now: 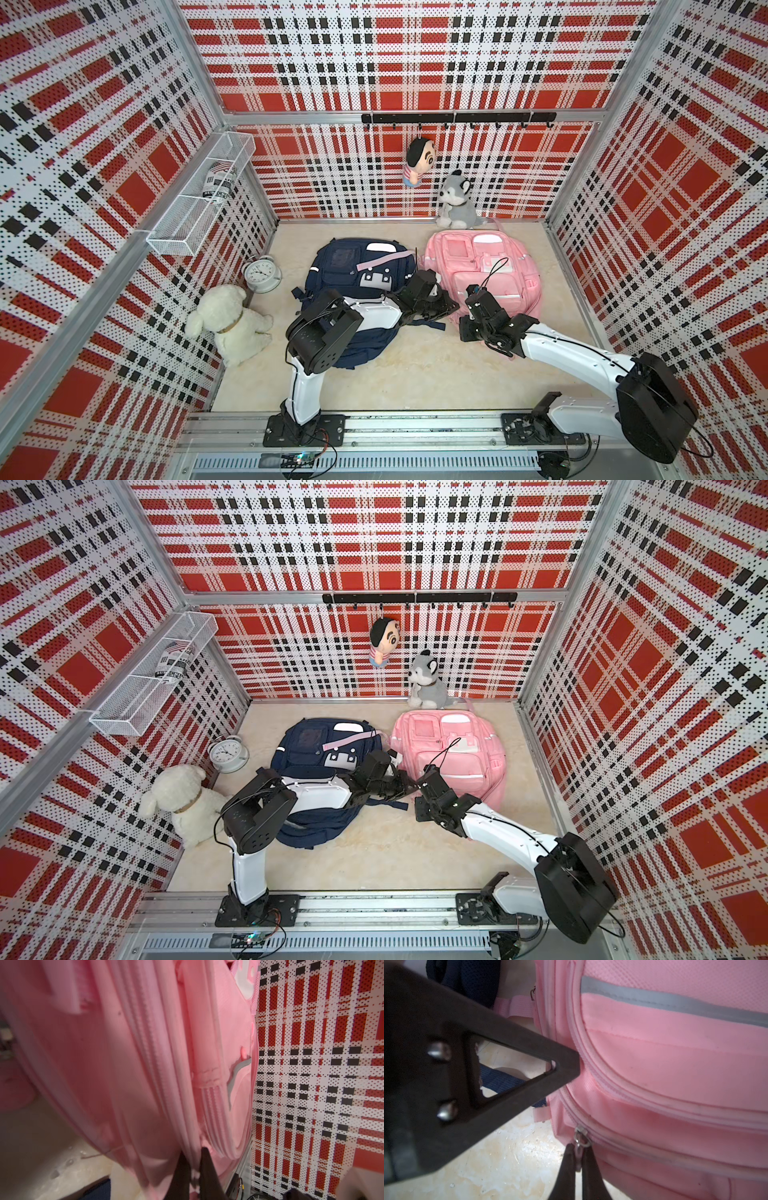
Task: Zip up the backpack
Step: Zip the zipper on the backpack.
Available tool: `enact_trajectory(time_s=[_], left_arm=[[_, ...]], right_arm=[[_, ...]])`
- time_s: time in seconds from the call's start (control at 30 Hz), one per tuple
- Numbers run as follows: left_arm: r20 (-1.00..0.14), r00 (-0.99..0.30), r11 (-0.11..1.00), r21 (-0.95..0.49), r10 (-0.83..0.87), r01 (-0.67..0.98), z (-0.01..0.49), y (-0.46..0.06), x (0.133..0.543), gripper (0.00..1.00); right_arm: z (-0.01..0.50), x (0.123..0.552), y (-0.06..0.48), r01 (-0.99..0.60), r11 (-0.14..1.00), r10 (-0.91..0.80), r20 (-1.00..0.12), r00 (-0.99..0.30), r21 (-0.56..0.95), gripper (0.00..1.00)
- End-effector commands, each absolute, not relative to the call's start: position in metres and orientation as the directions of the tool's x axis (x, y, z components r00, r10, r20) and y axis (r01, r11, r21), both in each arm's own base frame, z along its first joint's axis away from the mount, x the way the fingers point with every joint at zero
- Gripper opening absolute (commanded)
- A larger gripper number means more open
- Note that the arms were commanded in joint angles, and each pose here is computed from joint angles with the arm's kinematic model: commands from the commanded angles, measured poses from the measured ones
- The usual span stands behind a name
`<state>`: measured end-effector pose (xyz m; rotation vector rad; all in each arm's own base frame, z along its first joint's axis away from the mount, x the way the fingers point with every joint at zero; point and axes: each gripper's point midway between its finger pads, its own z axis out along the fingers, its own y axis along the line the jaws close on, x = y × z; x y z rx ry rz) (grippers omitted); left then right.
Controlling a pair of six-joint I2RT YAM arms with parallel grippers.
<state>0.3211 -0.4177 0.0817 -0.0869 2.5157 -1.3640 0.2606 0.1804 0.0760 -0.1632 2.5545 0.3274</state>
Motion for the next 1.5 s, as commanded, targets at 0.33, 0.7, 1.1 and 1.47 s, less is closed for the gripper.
enact_trajectory(time_s=[0.33,0.7,1.1,1.47], left_arm=[[-0.299,-0.919,0.591,-0.801,-0.258,0.095,0.082,-0.385,0.373,0.00],[-0.352,-0.879,0.575,-0.810,-0.321,0.114,0.112,-0.353,0.404,0.00],[-0.373,-0.869,0.572,-0.809,-0.324,0.134,0.122,-0.345,0.412,0.00],[-0.395,-0.873,0.557,-0.810,-0.287,0.183,0.130,-0.365,0.394,0.42]], right_arm=[[0.082,0.252,0.142,-0.155,0.988,-0.121,-0.526,-0.842,0.020,0.00],[0.093,0.257,0.097,-0.035,0.997,-0.061,-0.503,-0.862,-0.062,0.00],[0.095,0.269,0.077,0.029,0.995,-0.021,-0.494,-0.869,-0.092,0.00],[0.112,0.282,0.103,-0.017,0.998,0.026,-0.592,-0.805,0.066,0.00]])
